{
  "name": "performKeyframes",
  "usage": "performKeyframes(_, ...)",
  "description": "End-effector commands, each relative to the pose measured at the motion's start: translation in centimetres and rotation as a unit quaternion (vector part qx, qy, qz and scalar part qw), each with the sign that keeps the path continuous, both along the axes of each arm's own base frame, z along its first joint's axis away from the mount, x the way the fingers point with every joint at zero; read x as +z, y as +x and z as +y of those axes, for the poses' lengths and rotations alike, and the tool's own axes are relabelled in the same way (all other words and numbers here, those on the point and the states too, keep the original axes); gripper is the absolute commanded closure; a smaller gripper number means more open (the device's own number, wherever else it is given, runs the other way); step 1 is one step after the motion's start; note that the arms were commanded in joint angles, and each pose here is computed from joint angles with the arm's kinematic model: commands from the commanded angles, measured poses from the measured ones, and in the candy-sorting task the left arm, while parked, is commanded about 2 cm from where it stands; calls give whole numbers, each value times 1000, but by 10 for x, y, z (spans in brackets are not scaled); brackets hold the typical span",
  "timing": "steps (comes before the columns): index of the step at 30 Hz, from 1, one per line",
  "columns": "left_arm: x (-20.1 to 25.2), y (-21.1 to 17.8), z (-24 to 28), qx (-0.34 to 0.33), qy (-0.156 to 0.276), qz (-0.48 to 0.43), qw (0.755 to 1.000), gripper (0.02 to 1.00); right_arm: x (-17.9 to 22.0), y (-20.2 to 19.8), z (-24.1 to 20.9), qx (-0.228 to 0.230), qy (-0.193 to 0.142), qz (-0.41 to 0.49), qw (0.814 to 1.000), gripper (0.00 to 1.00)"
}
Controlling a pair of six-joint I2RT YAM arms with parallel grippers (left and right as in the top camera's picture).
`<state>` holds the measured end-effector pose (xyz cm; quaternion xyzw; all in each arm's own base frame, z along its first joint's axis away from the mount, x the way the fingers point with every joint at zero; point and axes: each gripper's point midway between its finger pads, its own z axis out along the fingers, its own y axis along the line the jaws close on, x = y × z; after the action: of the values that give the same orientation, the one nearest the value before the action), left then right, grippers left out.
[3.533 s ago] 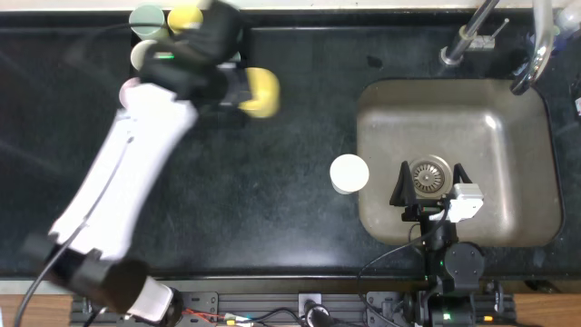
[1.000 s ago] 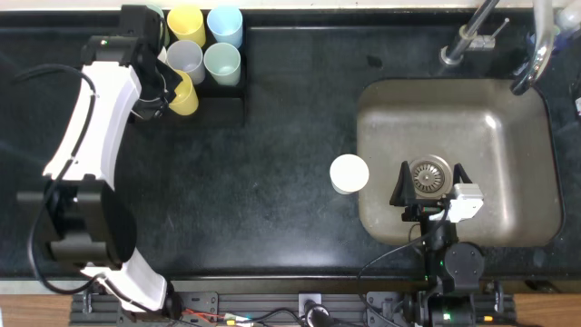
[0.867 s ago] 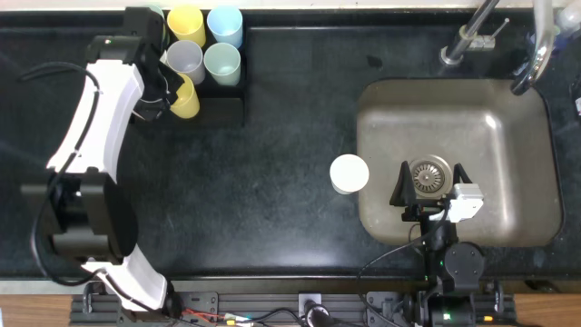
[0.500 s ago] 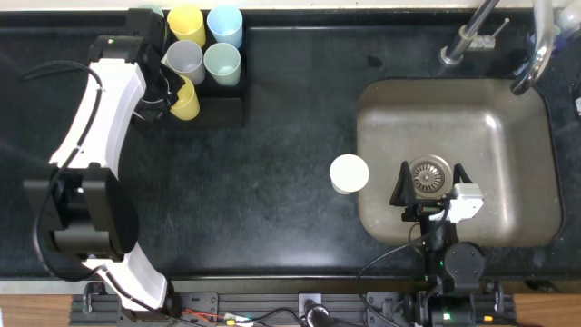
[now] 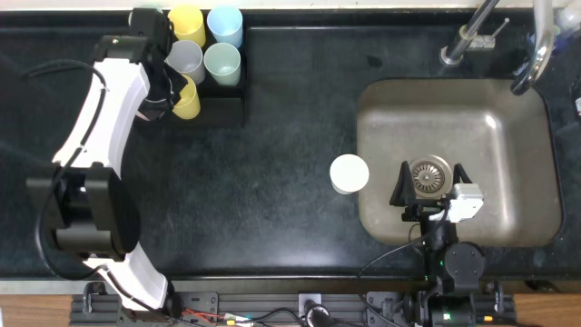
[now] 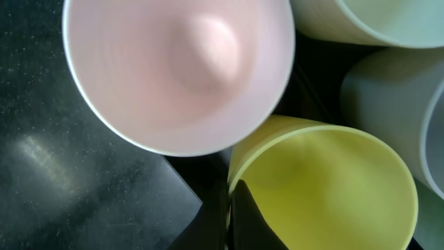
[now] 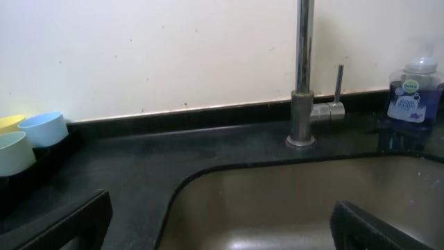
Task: Store Cups
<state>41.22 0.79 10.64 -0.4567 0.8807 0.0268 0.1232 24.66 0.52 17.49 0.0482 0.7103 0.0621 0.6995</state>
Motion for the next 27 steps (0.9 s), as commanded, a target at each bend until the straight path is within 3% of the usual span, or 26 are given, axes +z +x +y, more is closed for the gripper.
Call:
performKeyframes(1,-8,4,-1,0,12,3,1000,982,-3,0,2,4,4,-1,1000,3)
performKeyframes(12,-9,11,-2,0,11,-10,1000,982,-3,0,2,4,3,-1,1000,5)
performKeyframes(16,-8,12,-2,0,11,-11,1000,770,-3,0,2,4,3,-1,1000,3)
performKeyframes(27,-4,12,-4,-2,3,-17,1000,695,-3,0,2,4,4,-1,1000,3)
